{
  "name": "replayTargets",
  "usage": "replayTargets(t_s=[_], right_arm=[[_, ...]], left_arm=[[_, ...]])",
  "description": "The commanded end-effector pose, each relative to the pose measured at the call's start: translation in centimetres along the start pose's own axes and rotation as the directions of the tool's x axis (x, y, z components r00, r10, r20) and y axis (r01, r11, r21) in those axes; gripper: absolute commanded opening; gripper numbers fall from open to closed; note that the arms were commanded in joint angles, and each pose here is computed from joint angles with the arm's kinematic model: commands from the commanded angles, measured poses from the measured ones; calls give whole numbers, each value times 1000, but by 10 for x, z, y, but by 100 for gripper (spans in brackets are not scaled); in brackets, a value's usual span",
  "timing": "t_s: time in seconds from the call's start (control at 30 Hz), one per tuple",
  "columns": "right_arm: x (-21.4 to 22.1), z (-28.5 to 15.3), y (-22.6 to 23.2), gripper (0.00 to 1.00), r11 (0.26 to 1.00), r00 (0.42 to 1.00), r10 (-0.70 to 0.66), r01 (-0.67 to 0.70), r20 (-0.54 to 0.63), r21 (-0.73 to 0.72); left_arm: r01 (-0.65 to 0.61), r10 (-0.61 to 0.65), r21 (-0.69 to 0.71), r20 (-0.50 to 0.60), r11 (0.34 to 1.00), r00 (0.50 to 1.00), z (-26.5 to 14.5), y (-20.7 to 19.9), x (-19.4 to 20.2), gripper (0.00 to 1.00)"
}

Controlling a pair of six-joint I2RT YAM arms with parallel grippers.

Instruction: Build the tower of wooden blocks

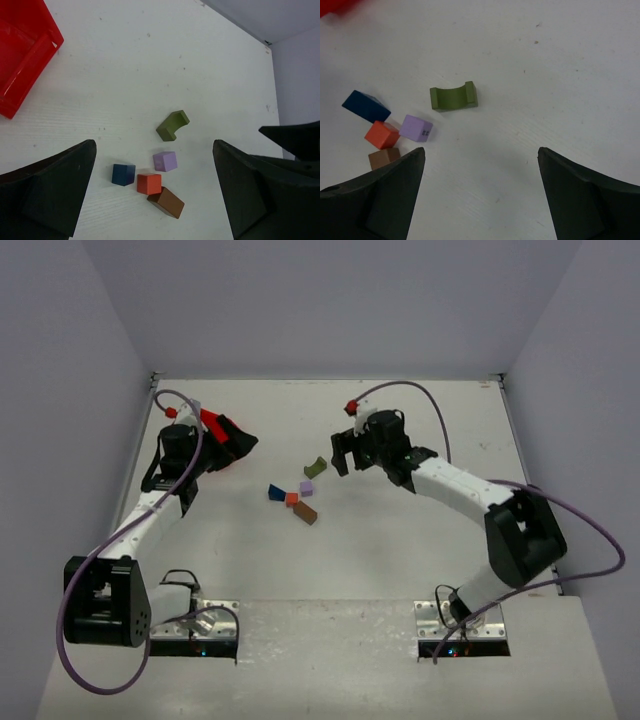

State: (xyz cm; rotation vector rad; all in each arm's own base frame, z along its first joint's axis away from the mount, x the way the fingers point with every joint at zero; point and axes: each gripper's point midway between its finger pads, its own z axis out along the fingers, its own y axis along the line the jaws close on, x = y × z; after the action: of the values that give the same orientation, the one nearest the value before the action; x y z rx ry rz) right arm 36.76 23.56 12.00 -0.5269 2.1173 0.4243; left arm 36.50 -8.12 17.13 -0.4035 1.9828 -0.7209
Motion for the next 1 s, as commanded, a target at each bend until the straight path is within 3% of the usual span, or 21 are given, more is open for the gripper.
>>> replayTargets(t_s=[0.0,0.3,0.4,0.53,0.83,0.97], right_arm=[[-46,47,-1,86,996,996,-84,84,14,11],[-14,111,8,73,995,991,-83,76,-107,-67],[-3,119,10,66,994,989,-78,67,-130,-84],[9,126,15,63,993,986,-69,54,-154,-102],[27,137,21,37,992,983,-69,50,-168,-115],[26,134,28,25,987,984,-74,50,-161,-151]], left_arm=[[-54,47,52,129,997,990,-1,-21,-34,100],[-49,43,90,68,995,997,16,-20,-22,100],[-45,41,93,49,995,998,21,-19,-18,100],[-41,36,94,47,995,998,24,-19,-18,100],[-39,36,104,25,994,999,28,-23,-12,100],[-64,68,170,-22,983,997,30,-36,-1,100]])
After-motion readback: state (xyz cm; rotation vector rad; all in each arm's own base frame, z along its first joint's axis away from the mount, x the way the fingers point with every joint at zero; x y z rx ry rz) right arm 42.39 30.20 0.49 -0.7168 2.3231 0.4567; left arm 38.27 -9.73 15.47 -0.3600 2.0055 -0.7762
